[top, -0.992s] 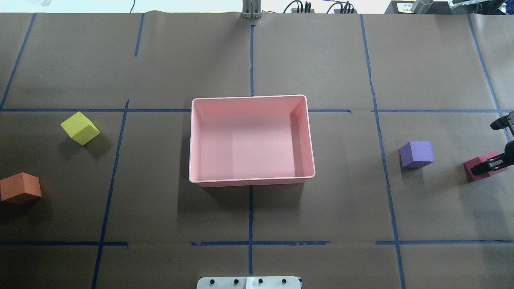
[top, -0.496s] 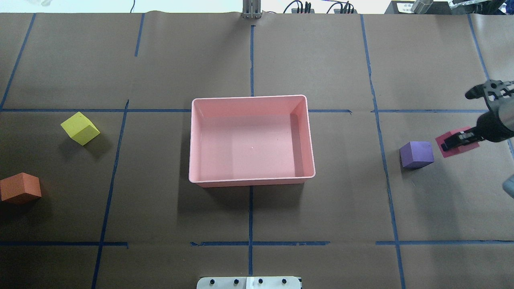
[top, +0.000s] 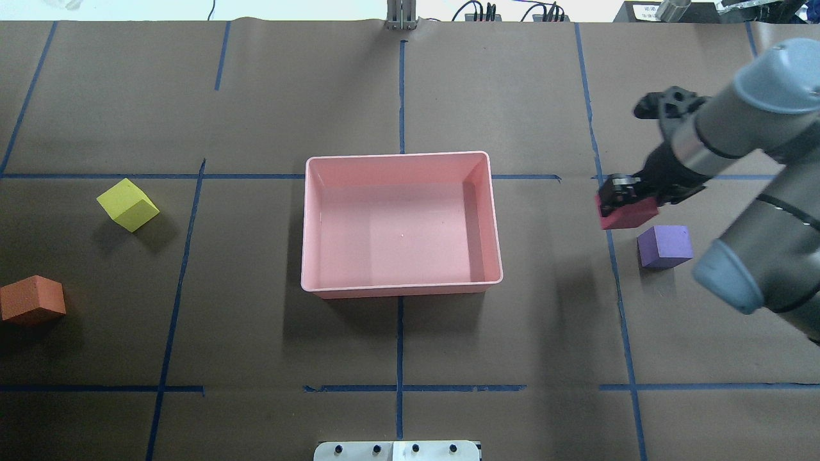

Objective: Place blocks into pink bin with both arms
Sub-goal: 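Carry the red cube into the pink bin and release it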

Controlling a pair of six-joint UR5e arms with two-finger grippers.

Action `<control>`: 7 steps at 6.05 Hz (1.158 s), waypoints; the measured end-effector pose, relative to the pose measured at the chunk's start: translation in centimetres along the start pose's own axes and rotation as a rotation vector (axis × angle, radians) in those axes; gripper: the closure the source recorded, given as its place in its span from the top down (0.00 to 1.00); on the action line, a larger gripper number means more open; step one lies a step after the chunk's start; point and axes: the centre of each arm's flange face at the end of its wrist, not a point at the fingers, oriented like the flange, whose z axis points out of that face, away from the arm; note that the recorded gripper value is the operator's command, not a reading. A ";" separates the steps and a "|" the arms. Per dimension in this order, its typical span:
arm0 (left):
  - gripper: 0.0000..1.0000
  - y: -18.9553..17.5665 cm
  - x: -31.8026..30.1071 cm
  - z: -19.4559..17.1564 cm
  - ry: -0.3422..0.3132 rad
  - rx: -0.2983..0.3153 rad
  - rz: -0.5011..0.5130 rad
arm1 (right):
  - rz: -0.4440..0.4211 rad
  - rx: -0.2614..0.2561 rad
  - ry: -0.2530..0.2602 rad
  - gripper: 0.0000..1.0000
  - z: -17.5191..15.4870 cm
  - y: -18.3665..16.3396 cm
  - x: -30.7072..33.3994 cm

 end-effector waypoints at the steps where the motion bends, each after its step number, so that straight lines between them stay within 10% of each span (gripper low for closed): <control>1: 1.00 -0.1 0.5 -0.5 -0.006 0.010 0.011 | 0.077 0.011 0.003 0.40 0.7 1.4 -7.6; 2: 1.00 -0.6 1.0 -1.0 -0.008 0.023 0.023 | 0.131 0.025 0.017 0.99 2.4 2.9 -12.8; 7: 1.00 -9.9 9.5 -3.0 -0.012 0.223 0.210 | 0.140 0.068 0.024 1.00 2.6 3.0 -15.4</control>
